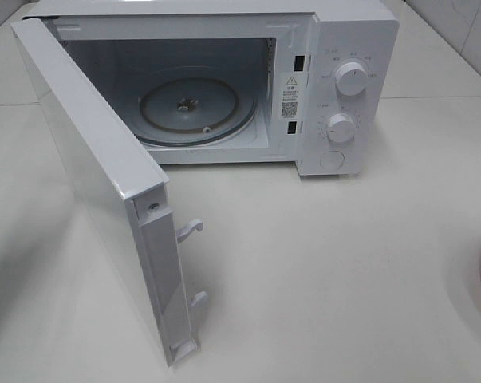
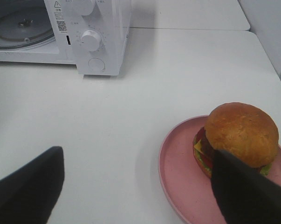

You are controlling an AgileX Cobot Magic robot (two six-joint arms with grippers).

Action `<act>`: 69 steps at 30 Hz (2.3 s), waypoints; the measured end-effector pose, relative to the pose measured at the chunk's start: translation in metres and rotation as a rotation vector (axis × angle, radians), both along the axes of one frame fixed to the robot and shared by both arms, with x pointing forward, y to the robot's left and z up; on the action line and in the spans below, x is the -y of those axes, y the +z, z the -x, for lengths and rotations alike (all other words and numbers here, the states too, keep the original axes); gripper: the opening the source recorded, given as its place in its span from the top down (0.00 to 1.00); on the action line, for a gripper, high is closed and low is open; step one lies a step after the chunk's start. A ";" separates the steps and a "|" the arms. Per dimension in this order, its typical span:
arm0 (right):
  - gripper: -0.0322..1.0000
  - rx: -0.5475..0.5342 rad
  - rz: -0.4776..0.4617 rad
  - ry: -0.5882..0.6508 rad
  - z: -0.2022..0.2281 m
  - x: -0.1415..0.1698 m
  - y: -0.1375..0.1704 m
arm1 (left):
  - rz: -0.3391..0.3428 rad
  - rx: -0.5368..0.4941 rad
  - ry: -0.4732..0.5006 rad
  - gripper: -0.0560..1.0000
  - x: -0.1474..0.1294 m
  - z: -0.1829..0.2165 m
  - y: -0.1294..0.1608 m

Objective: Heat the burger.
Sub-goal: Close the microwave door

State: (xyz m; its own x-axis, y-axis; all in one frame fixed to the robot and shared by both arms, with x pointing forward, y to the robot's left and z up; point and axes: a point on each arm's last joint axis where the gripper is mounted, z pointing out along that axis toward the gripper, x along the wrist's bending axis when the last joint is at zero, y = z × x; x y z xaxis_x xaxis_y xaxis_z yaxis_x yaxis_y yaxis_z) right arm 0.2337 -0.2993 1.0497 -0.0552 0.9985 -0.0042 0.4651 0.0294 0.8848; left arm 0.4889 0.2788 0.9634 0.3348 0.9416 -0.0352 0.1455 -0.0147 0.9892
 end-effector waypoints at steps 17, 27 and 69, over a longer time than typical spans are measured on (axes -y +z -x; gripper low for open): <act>0.23 0.000 0.001 -0.001 0.000 0.000 0.000 | 0.004 -0.030 -0.125 0.95 0.040 -0.031 -0.007; 0.23 0.000 0.001 -0.001 0.000 0.000 0.000 | 0.002 -0.005 -0.209 0.95 0.069 -0.040 0.000; 0.23 0.000 0.003 -0.002 0.000 0.000 0.000 | -0.020 -0.072 -0.305 0.95 0.194 -0.091 -0.012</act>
